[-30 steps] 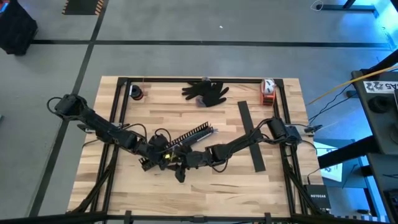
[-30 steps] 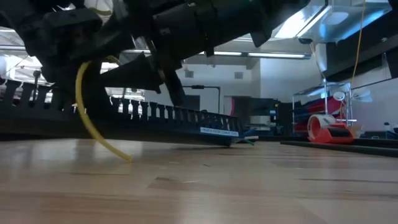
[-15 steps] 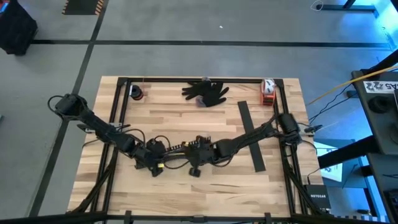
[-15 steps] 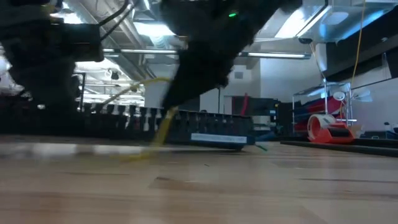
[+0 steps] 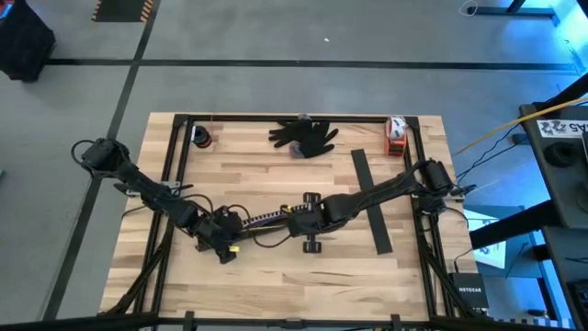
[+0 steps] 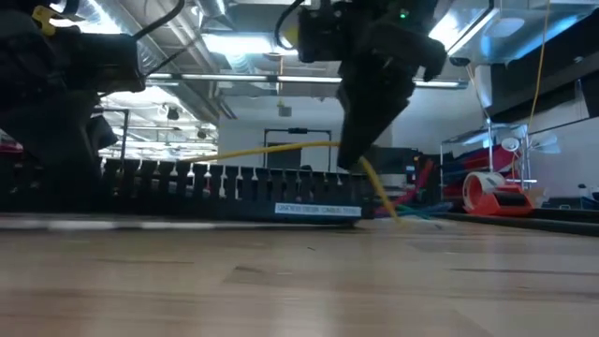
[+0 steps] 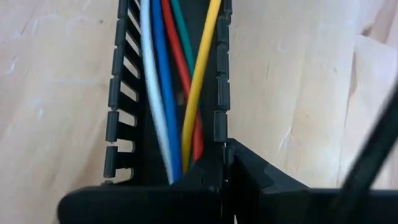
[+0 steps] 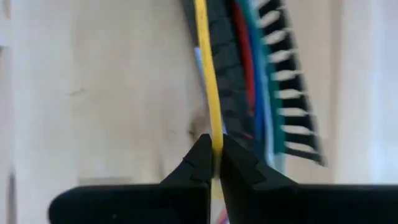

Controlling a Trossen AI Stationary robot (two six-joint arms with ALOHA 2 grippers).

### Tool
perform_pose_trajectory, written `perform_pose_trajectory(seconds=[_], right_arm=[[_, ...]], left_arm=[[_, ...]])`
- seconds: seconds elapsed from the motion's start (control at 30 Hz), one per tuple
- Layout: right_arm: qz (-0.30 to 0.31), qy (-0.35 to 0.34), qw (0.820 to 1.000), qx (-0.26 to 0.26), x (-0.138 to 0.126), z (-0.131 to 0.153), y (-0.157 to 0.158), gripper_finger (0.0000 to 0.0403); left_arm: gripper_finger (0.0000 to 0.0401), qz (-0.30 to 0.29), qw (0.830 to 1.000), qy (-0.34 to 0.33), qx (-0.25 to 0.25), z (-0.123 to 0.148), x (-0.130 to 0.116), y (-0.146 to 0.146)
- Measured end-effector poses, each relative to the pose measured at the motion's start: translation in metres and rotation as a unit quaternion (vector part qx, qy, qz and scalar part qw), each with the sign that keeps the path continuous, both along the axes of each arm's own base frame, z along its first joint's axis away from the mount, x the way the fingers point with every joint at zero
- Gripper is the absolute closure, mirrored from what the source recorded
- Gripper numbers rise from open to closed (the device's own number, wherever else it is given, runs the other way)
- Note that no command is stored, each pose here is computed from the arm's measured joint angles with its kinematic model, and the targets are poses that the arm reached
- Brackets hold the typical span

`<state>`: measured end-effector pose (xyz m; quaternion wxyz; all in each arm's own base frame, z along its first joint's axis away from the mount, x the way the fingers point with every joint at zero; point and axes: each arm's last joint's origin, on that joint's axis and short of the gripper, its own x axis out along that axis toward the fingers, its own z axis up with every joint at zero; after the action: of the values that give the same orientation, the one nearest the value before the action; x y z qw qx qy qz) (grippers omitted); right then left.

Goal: Ziptie cables
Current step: Put the black zip tied cables wires into the black cable duct

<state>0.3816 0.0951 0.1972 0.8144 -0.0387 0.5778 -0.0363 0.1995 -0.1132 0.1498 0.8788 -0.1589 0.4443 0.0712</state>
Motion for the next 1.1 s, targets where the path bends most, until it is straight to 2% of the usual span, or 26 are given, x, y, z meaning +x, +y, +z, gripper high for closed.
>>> perform_pose_trajectory(seconds=[0.17, 0.53, 0.87, 1.1], right_arm=[[0.01, 0.009, 0.999, -0.033, 0.003, 0.013, -0.01, 0.0386], [0.087, 0.03, 0.992, -0.092, 0.009, 0.013, -0.038, 0.0386], [0.102, 0.055, 0.992, -0.055, 0.02, -0.029, -0.04, 0.0386], [0.107, 0.047, 0.992, -0.045, 0.026, -0.039, -0.038, 0.0384]], left_arm=[[0.0394, -0.003, 1.0, -0.003, 0.008, 0.0, 0.0, 0.0], [0.0394, -0.01, 1.0, -0.013, 0.007, 0.001, 0.002, -0.001], [0.0394, -0.012, 1.0, -0.003, 0.006, 0.0, 0.0, -0.001], [0.0393, -0.013, 1.0, -0.005, 0.007, 0.0, 0.001, -0.001]])
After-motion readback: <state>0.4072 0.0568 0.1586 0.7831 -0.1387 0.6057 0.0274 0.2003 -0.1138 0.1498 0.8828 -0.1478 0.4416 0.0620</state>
